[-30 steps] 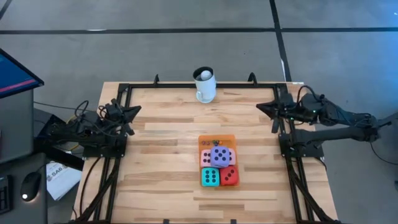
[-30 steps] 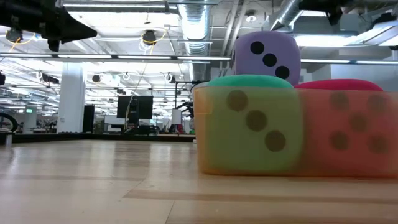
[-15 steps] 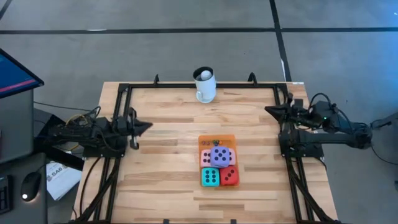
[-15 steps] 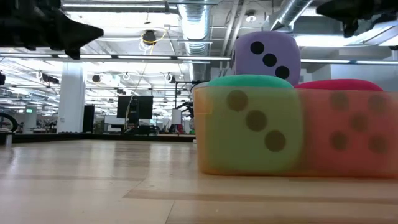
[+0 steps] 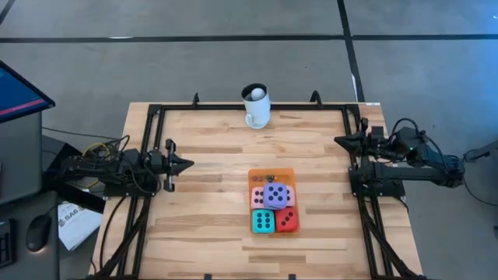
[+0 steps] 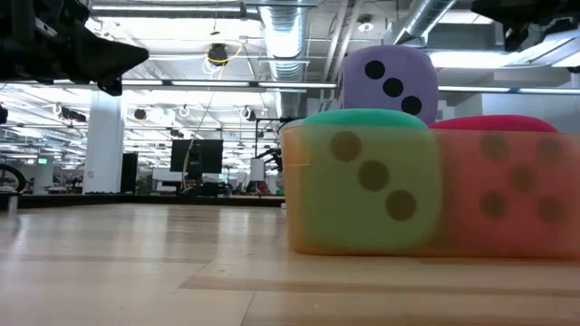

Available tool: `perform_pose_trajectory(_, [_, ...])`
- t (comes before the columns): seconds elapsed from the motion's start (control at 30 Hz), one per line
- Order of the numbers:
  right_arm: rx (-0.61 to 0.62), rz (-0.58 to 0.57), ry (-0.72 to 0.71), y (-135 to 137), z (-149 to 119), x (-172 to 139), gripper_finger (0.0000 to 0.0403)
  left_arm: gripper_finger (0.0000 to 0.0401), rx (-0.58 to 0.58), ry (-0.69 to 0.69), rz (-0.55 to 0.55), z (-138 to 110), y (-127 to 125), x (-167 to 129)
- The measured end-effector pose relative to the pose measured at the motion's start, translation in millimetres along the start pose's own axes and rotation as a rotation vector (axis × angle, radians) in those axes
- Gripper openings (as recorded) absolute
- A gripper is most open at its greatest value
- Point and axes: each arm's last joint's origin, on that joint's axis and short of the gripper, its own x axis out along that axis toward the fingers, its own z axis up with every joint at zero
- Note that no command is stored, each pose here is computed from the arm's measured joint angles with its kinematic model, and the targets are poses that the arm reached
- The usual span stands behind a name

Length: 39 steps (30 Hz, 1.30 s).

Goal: Pick & Place Dice
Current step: Return to Home Position

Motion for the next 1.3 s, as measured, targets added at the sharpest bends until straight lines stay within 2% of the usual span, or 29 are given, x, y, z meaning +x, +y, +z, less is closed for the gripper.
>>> perform_pose_trajectory(0.27, [0.013, -0.003, -0.013, -0.1, 1.2, -0.2, 0.0005, 0.0, 0.009, 0.005, 0.057, -0.2, 1.6, 0.0])
perform_pose_trajectory(0.6, [0.028, -0.008, -0.14, -4.1, 5.1, -25.2, 0.0005, 0.0, 0.009, 0.005, 0.061, -0.2, 1.7, 0.0])
perform_pose_trajectory(0.8, [0.025, -0.02, -0.142, -3.8, 5.4, -21.0, 0.0005, 0.0, 0.008, 0.001, 0.061, 0.2, 1.8, 0.0])
perform_pose_trajectory(0.87, [0.024, -0.027, -0.12, -4.2, -2.3, -18.1, 0.0005, 0.0, 0.008, 0.0, 0.061, 0.3, 1.8, 0.0])
perform_pose_trajectory(0.93, [0.025, -0.041, -0.166, -4.4, -6.1, -13.7, 0.0005, 0.0, 0.008, 0.002, 0.061, 0.2, 1.7, 0.1])
perform_pose_trajectory(1.1, [-0.003, -0.039, -0.212, -3.9, -34.3, 6.8, 0.0005, 0.0, 0.009, 0.009, 0.06, -0.5, 1.6, 0.5])
perform_pose_trajectory(1.3, [0.021, -0.039, -0.19, -4.6, -59.2, 18.3, 0.0005, 0.0, 0.009, 0.006, 0.06, -0.2, 1.7, 0.5])
